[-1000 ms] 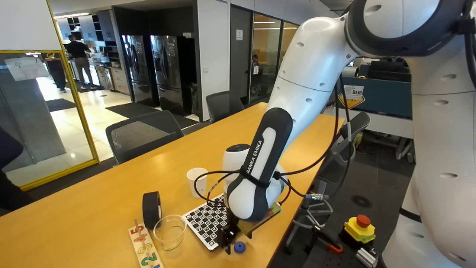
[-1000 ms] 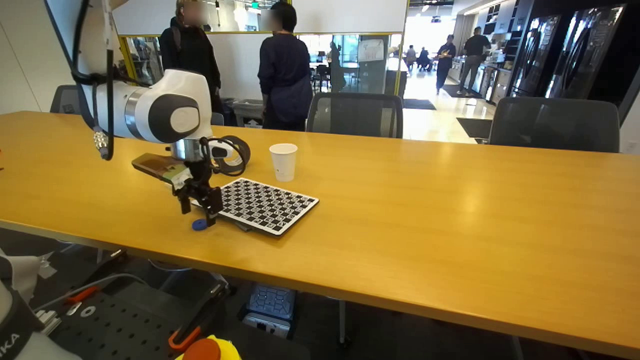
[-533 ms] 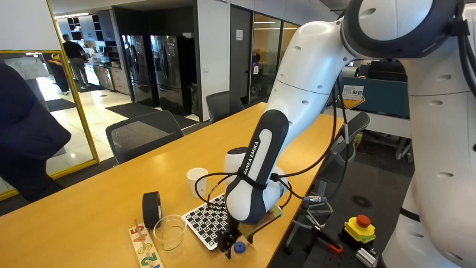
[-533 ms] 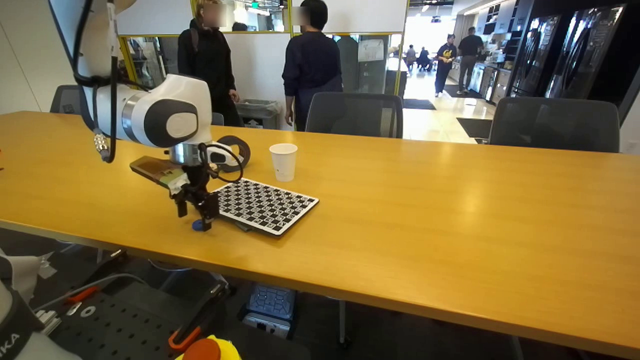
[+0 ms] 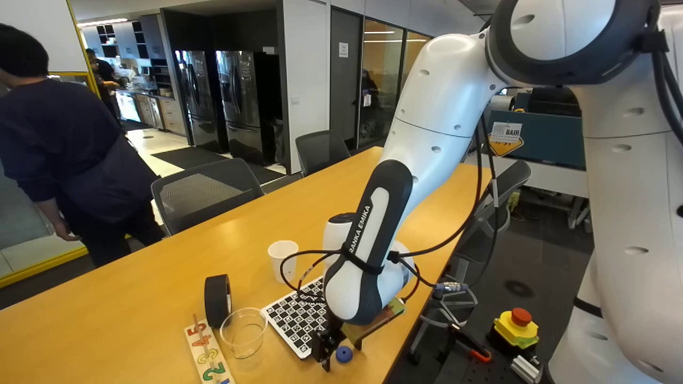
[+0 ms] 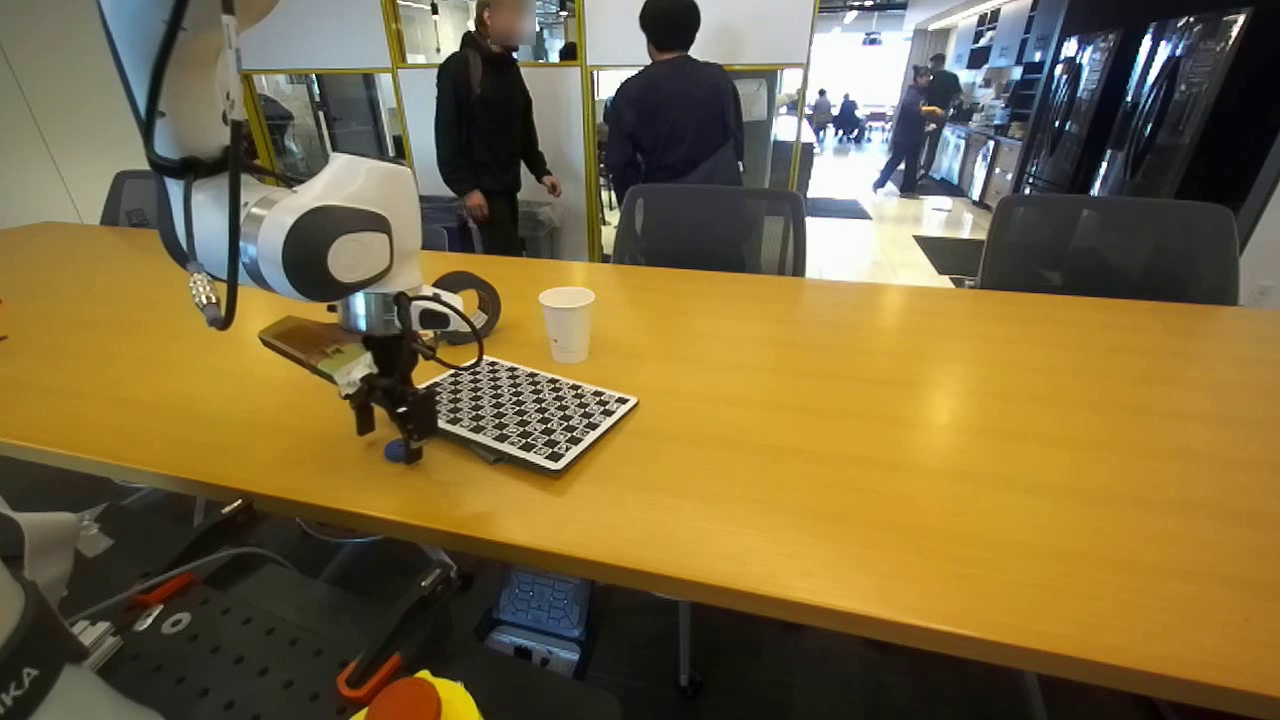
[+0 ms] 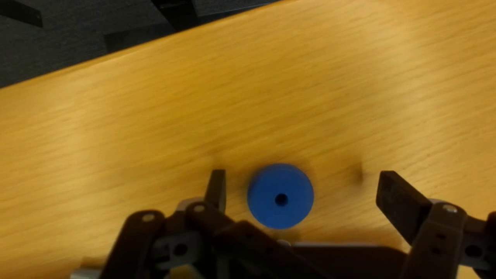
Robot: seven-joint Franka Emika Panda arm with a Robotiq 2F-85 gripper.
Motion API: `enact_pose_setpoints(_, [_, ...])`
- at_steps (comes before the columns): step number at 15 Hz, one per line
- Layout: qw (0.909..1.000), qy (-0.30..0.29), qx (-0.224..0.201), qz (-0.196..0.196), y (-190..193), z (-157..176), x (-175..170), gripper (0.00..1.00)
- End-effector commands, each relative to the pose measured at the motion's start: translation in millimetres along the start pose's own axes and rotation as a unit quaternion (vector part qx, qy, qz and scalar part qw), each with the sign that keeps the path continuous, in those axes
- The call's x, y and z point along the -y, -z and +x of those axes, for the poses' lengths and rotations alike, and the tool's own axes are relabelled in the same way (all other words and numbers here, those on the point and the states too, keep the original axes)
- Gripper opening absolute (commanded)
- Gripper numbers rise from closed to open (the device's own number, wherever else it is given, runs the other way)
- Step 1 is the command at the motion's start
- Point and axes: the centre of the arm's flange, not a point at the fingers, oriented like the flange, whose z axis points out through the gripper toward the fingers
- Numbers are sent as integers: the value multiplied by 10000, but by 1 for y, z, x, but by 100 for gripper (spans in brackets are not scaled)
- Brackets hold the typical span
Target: Put the yellow discs in the white cup and the blue disc in the clear cup
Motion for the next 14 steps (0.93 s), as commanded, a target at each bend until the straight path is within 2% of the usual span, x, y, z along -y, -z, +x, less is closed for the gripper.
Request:
enact_pose_setpoints(1, [9998,-61,-178,56,1,-5,-6,100])
enact_pose_setpoints(5, [9998,-91,-200,27,1,-5,-8,100])
enact_pose_setpoints(6, [9997,-100,-234,-11,1,-5,-8,75])
enact_pose_setpoints(7, [9996,-113,-252,-25,1,-5,-9,73])
enact_pose_setpoints(8, [9995,-136,-276,-46,1,-5,-10,66])
enact_pose_setpoints(9, [9994,-147,-296,-55,2,-4,-12,56])
enact_pose_setpoints(14, [9992,-174,-337,-112,7,-1,-14,20])
